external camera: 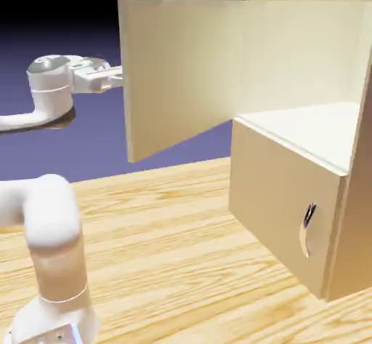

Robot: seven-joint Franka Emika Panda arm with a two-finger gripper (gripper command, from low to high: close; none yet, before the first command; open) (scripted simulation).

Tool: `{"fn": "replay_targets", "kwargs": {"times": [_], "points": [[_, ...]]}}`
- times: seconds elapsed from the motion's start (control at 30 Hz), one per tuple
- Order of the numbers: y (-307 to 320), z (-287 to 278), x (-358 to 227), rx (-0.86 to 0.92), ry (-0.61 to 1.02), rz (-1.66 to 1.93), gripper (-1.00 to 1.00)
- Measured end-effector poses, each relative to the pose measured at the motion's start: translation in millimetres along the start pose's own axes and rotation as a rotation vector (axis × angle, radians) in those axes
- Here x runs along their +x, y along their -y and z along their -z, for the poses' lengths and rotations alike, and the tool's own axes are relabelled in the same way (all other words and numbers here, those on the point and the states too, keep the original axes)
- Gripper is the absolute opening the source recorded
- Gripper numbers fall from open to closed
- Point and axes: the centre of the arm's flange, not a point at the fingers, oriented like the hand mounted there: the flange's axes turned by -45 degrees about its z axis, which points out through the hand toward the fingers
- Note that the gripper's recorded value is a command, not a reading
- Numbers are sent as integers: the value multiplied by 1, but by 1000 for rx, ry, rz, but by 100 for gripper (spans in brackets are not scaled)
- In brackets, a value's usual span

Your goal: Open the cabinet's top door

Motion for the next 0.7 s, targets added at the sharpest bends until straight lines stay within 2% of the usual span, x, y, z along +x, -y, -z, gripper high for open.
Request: {"fn": "replay_targets", "kwargs": {"times": [0.33,0.7], "points": [[39,88,0,-204,0,0,-100],[87,157,0,-382,0,0,-100]]}}
